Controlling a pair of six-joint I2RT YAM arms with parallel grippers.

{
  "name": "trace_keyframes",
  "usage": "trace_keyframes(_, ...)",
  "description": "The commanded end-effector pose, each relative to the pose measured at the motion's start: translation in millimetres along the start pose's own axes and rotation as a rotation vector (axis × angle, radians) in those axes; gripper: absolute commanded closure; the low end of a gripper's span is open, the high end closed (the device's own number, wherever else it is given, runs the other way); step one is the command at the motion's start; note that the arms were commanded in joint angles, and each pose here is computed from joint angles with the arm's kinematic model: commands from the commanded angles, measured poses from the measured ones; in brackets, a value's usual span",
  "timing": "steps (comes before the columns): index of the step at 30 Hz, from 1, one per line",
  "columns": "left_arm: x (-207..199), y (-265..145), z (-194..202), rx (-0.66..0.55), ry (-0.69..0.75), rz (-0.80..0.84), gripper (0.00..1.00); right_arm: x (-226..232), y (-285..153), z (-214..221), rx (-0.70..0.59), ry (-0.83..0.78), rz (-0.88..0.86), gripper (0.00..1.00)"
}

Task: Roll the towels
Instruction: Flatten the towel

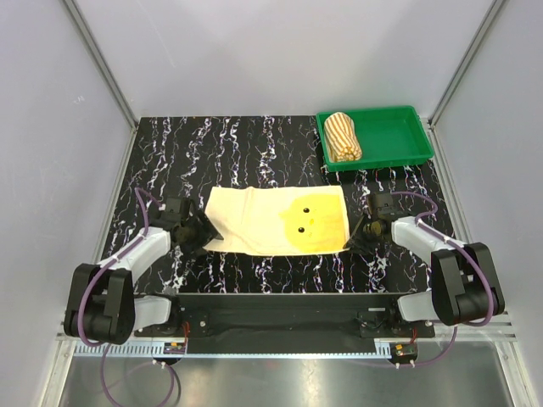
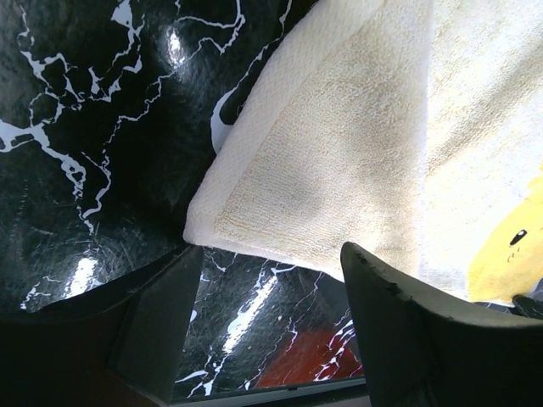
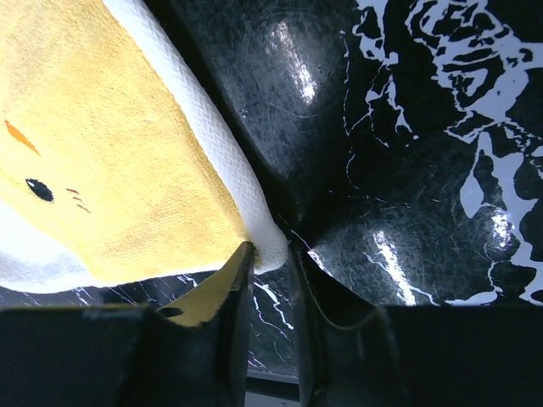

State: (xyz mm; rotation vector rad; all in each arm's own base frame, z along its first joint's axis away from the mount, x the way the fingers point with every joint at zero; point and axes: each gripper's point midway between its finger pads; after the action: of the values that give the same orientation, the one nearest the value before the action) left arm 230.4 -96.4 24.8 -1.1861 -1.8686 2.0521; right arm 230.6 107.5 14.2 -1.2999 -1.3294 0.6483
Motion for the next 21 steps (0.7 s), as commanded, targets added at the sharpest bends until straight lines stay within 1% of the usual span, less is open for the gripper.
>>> trace_keyframes(1, 27.0, 10.7, 5.9, 0.011, 0.004, -0.09, 0.27, 1.3, 2.7, -8.3, -0.025, -0.003, -0.001, 0.73)
trace_keyframes(3, 29.6, 9.7, 5.4, 0.002, 0.0, -0.094, 0.28, 1.3, 2.8, -7.5, -0.023, -0.006, -0.003, 0.79)
trace_keyframes(5, 30.2, 8.4, 3.4, -0.013, 0.001, -0.096, 0.28, 1.9, 1.7, -8.0, -0.028, -0.006, -0.005, 0.83)
trace_keyframes(6, 32.0, 8.4, 3.6, -0.013, -0.002, -0.101, 0.34, 1.9, 1.0, -7.7, -0.029, -0.006, -0.006, 0.85)
trace_keyframes(8, 32.9, 8.2, 3.1, -0.02, 0.0, -0.104, 0.41, 3.1, -0.5, -7.6, -0.031, -0.01, -0.011, 0.86)
trace_keyframes(9, 35.1, 9.1, 3.7, -0.018, -0.003, -0.11, 0.46, 2.4, -0.9, -7.1, -0.029, -0.009, -0.01, 0.87)
trace_keyframes(10, 34.7, 9.7, 3.3, -0.019, -0.004, -0.107, 0.54, 2.9, -1.7, -7.7, -0.032, -0.011, -0.011, 0.88)
trace_keyframes(13, 35.8, 11.6, 2.7, -0.024, -0.003, -0.106, 0.68, 3.1, -4.2, -6.9, -0.032, -0.016, -0.013, 0.89)
trace_keyframes(16, 34.3, 11.2, -1.2, -0.045, 0.005, -0.1, 0.8, 4.4, -6.4, -6.9, -0.037, -0.019, -0.021, 0.91)
trace_keyframes(19, 32.9, 9.5, -6.1, -0.069, 0.015, -0.1, 0.85, 5.1, -7.5, -6.1, -0.037, -0.018, -0.026, 0.92)
trace_keyframes(20, 33.1, 8.9, -8.1, -0.08, 0.019, -0.102, 0.94, 5.6, -8.1, -6.3, -0.04, -0.019, -0.03, 0.93)
trace_keyframes(21, 32.1, 7.9, -9.9, -0.086, 0.025, -0.103, 1.0, 5.6, -8.1, -6.3, -0.04, -0.021, -0.03, 0.93)
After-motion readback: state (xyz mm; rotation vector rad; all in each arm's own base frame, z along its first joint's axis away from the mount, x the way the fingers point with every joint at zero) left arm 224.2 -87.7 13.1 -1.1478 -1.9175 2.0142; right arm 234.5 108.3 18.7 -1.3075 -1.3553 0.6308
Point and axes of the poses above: each gripper's point midway between its finger pads, its own y axis out along the fingers, its own x axis along the line the jaws close on, z = x × y, and after that the axes turned 15 degrees about -y, right-handed
